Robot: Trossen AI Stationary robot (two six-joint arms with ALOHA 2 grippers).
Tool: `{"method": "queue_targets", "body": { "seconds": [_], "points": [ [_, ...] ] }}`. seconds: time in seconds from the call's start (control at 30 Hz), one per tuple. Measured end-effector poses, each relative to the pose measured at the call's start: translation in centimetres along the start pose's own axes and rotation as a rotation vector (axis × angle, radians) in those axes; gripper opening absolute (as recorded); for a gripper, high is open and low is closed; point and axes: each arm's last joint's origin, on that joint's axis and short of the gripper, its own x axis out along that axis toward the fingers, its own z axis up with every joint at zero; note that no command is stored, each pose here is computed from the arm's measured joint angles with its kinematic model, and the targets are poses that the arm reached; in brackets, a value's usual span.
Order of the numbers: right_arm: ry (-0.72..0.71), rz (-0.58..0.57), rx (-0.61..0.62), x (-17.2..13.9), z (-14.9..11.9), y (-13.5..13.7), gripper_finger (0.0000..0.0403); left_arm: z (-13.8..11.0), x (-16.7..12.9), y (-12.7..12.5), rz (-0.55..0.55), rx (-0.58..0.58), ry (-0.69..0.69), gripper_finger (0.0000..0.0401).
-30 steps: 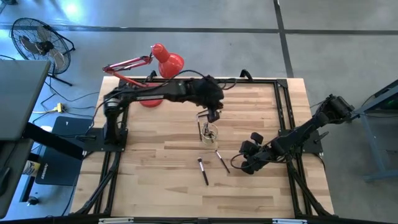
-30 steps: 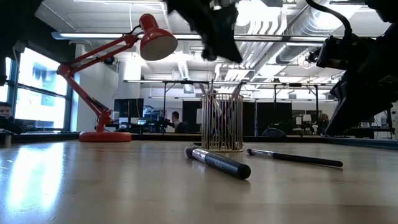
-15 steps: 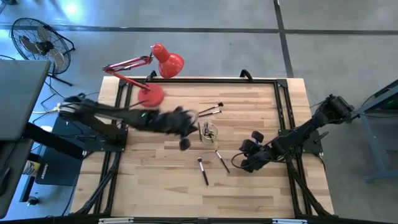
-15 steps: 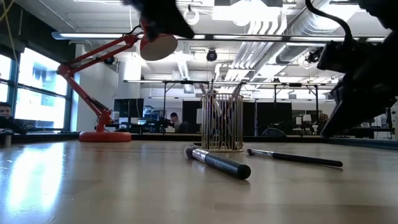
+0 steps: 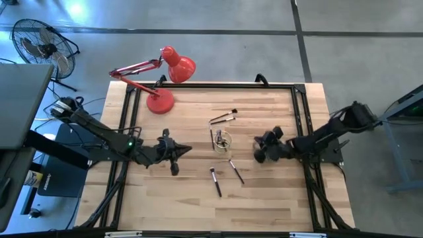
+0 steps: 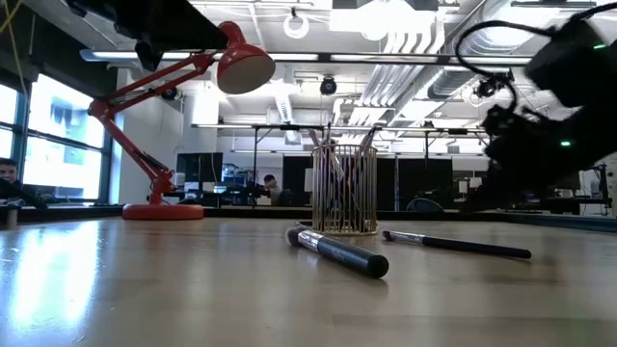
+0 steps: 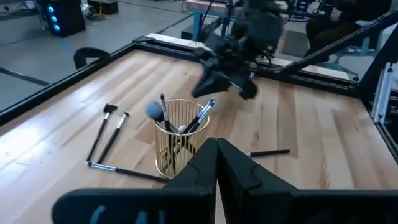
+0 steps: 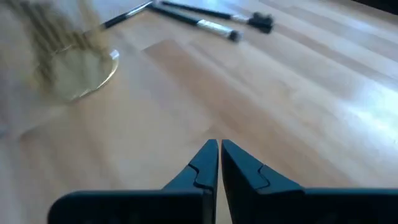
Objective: Put items in baskets/containers
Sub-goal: Put the eyeshadow brush into the wire organizer
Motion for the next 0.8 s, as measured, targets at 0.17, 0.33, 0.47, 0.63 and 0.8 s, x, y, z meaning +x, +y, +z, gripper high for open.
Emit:
{"method": "queue_targets", "body": {
  "seconds": [0.17, 0.33, 0.47, 0.63, 0.8],
  "points": [
    [0.046, 0.028, 0.019, 2.4, 2.2, -2.3, 0.0034, 0.0, 0.0, 0.0, -0.006, -0.001, 0.002, 0.0001],
    [0.104, 0.118, -0.015, 4.2, 4.0, -4.4, 0.0066, 0.0, 0.0, 0.0, -0.009, 0.002, 0.004, 0.0001],
    [0.097, 0.145, -0.057, 5.0, 5.2, -5.6, 0.0088, 0.0, 0.0, -0.1, -0.026, 0.03, 0.01, 0.0001],
    [0.113, 0.164, -0.146, 7.0, 6.5, -5.8, 0.0096, 0.0, 0.0, -0.1, -0.026, 0.037, 0.01, 0.0001],
    [0.183, 0.231, -0.215, 10.5, 6.8, -5.4, 0.0093, 0.0, 0.0, -0.1, -0.028, 0.035, 0.01, 0.0001]
  ]
}}
